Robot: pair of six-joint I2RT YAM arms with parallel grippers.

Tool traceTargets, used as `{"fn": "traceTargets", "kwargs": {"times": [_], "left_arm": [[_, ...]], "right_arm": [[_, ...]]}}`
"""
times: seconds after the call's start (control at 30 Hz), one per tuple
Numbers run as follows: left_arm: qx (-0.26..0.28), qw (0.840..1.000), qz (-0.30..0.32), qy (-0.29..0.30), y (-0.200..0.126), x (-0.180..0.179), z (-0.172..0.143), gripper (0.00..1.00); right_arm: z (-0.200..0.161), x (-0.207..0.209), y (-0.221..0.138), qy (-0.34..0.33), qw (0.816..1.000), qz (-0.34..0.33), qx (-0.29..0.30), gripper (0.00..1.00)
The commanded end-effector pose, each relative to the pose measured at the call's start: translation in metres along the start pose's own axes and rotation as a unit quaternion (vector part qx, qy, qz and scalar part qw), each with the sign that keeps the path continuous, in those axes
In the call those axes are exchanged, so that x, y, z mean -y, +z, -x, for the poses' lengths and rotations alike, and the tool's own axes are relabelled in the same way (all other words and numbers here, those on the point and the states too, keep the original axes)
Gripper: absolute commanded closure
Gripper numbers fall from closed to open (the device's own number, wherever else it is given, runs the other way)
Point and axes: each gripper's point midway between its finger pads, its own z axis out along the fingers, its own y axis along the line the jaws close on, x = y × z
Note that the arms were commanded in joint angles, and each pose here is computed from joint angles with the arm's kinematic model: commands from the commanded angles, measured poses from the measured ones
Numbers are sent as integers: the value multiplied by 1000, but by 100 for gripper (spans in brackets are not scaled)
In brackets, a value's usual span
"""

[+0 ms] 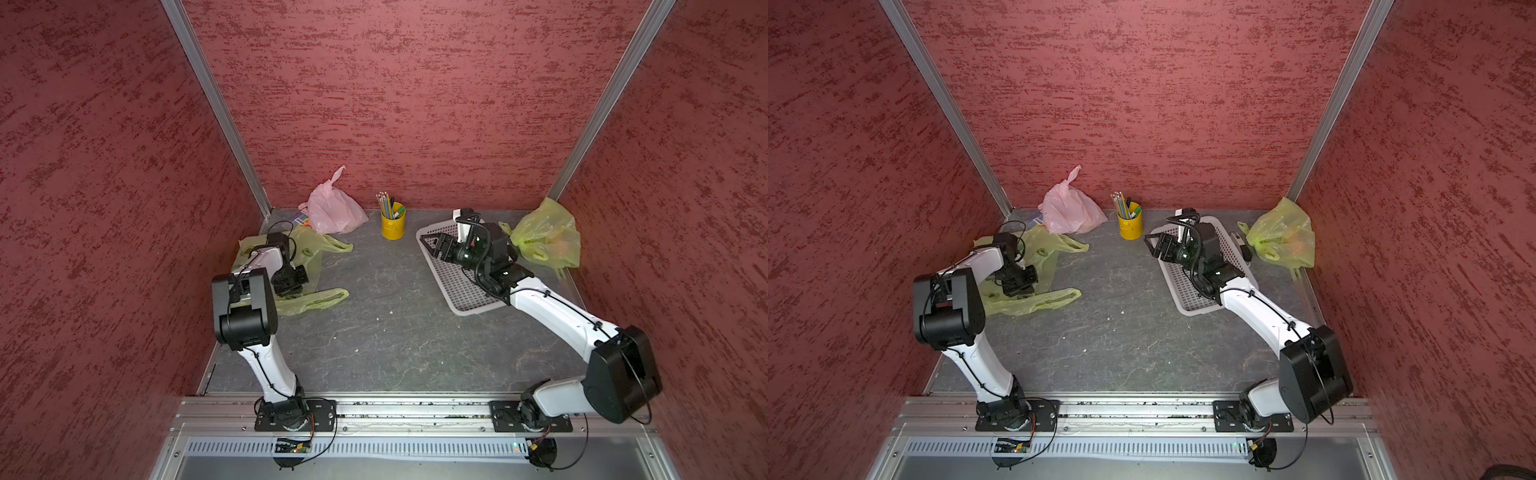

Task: Place the peach into a plastic bag & tie a knot
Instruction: Pick up the plastic bag at the center of the board.

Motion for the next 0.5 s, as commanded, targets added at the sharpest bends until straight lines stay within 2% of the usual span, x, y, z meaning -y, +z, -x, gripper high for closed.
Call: {"fn": "traceTargets", "kwargs": {"times": [0.0,0.27,0.47], "left_arm": [[33,997,-54,33,-50,39,-3,100],[80,981,-153,85,-134,101,-59,100],[86,965,-212,128,-179,136,-98,100]], "right_arm": [[-3,-14,0,1,999,36,-3,29],[-37,-21,17,22,995,80,-49,22],[-62,-27,38,46,988,114,-89,19]]}}
